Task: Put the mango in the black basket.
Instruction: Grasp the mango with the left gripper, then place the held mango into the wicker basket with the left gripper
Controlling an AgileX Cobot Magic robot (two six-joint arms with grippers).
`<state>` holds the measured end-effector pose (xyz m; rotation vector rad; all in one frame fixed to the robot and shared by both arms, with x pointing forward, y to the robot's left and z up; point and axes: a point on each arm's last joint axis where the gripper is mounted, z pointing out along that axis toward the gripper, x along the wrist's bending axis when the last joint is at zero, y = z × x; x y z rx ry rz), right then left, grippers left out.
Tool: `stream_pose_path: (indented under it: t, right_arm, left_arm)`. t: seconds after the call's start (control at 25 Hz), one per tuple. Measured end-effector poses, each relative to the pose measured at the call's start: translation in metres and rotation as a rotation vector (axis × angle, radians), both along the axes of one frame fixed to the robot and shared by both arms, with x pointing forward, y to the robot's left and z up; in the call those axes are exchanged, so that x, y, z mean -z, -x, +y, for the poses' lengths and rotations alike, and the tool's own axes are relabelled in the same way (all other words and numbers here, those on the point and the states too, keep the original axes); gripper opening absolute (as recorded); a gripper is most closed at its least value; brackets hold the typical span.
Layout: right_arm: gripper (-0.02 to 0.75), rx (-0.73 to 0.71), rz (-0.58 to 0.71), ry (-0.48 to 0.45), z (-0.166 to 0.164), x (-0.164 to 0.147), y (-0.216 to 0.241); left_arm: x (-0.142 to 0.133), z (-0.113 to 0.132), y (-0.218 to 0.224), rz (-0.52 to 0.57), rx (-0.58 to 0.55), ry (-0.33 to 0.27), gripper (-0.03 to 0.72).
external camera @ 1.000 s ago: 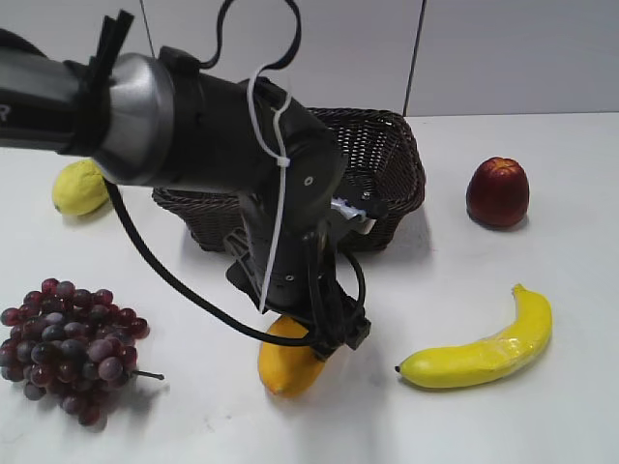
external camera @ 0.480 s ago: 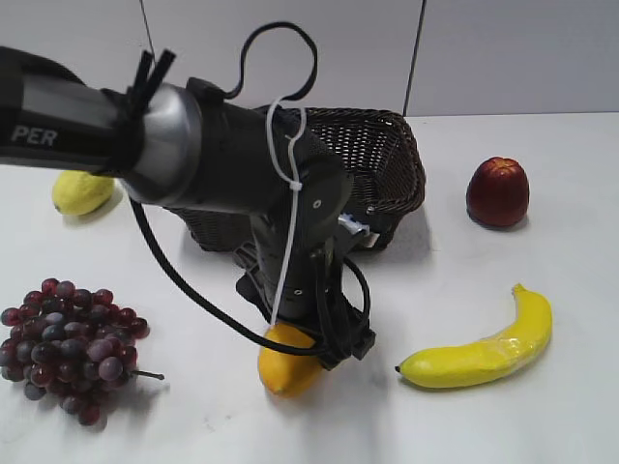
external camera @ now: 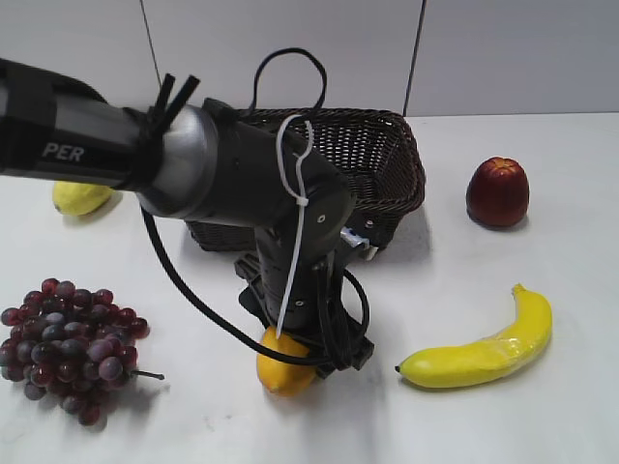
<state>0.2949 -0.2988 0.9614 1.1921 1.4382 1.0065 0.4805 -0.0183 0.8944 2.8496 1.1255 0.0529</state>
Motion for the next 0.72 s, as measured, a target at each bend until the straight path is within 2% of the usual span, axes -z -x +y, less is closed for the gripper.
stream_pose_path:
  t: [0.24, 0.4, 0.56, 0.72]
  right_arm:
    - [0.566, 0.000, 0.000, 0.000, 0.000, 0.000, 0.000]
    - [0.566, 0.000, 0.000, 0.000, 0.000, 0.000, 0.000]
    - [0.566, 0.000, 0.000, 0.000, 0.000, 0.000, 0.000]
    - [0.566, 0.000, 0.000, 0.000, 0.000, 0.000, 0.000]
  left_arm:
    - [0.000, 0.001, 0.001, 0.006, 0.000, -0.008, 0.580]
    - [-0.004, 0.002, 0.001, 0.025, -0.001, -0.036, 0.580]
    - [-0.034, -0.002, -0.002, 0.012, -0.002, -0.025, 0.580]
    - [-0.074, -0.009, -0.010, -0.051, 0.006, 0.021, 0.580]
